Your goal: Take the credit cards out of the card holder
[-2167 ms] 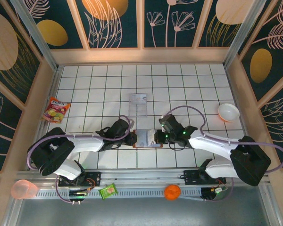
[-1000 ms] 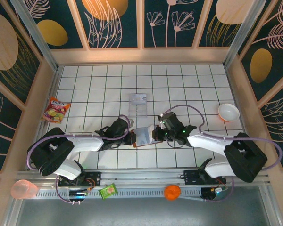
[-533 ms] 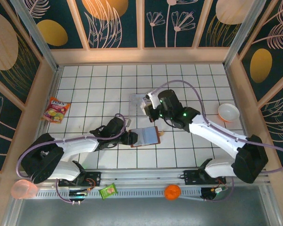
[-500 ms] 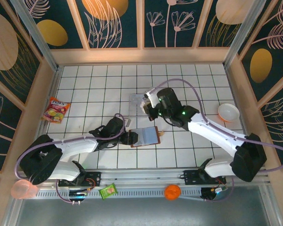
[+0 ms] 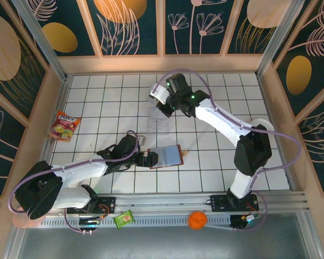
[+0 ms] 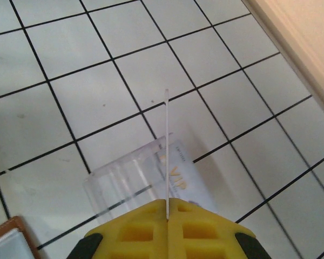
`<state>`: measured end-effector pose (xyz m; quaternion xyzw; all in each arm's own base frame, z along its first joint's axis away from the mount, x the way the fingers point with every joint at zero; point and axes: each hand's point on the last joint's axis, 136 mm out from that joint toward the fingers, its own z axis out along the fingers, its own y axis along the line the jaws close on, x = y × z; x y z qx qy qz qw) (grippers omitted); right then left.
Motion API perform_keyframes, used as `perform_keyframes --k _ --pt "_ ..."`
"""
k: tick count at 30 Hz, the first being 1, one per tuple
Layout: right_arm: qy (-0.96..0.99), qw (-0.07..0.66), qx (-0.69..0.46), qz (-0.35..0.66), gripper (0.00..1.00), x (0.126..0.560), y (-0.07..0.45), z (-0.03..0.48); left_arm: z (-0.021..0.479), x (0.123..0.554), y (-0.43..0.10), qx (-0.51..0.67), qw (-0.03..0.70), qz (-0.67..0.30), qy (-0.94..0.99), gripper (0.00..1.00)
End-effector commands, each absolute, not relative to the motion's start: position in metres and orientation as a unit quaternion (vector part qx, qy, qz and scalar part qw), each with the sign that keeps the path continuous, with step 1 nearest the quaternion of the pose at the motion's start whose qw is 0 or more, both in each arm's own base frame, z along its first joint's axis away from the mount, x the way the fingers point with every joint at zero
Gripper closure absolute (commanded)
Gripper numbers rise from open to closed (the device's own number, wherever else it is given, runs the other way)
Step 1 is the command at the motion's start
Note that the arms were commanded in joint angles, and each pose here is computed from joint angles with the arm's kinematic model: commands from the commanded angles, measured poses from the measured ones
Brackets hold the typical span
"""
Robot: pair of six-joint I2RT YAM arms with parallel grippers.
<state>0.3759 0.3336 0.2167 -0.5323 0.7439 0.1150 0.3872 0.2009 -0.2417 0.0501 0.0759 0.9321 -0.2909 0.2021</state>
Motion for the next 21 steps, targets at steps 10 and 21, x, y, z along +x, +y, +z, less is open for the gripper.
perform_keyframes --k 10,21 --pt "0.707 0.293 -0.635 0.110 1.00 0.391 0.335 0.171 0.040 0.201 -0.231 0.055 0.172 -0.254 0.950 0.01" --pt "0.705 0.254 -0.656 0.089 1.00 0.414 0.332 0.133 0.029 0.205 -0.236 0.050 0.153 -0.249 0.955 0.01"
